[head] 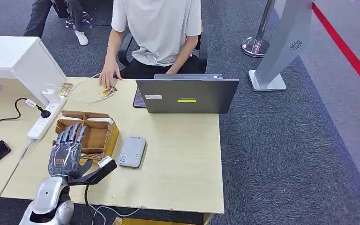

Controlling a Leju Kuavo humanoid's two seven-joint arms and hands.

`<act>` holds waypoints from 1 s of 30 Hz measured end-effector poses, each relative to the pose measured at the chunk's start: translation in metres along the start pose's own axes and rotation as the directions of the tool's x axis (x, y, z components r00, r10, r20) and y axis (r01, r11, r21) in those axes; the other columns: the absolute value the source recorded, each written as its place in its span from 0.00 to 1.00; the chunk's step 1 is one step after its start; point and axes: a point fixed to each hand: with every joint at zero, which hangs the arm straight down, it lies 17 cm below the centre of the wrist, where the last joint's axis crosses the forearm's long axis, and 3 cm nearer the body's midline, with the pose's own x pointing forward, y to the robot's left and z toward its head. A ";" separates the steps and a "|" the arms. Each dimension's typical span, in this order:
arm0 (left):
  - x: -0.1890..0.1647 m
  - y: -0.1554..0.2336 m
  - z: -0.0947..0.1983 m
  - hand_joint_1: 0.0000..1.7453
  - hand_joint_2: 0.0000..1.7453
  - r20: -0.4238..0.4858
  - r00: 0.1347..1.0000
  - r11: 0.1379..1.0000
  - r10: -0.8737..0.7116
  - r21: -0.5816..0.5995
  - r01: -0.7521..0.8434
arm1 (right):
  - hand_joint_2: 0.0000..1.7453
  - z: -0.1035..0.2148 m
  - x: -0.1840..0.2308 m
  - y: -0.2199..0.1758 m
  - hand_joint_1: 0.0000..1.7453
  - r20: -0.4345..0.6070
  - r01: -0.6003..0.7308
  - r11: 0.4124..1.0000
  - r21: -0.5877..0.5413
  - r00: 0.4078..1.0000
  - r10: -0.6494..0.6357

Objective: Pass the card to the sensor for recognition and then transmit it.

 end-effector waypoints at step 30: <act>-0.007 -0.012 0.003 0.00 1.00 -0.037 0.999 0.999 -0.007 -0.050 0.005 | 1.00 0.000 0.000 -0.002 0.00 -0.001 -0.001 1.000 -0.005 1.000 0.001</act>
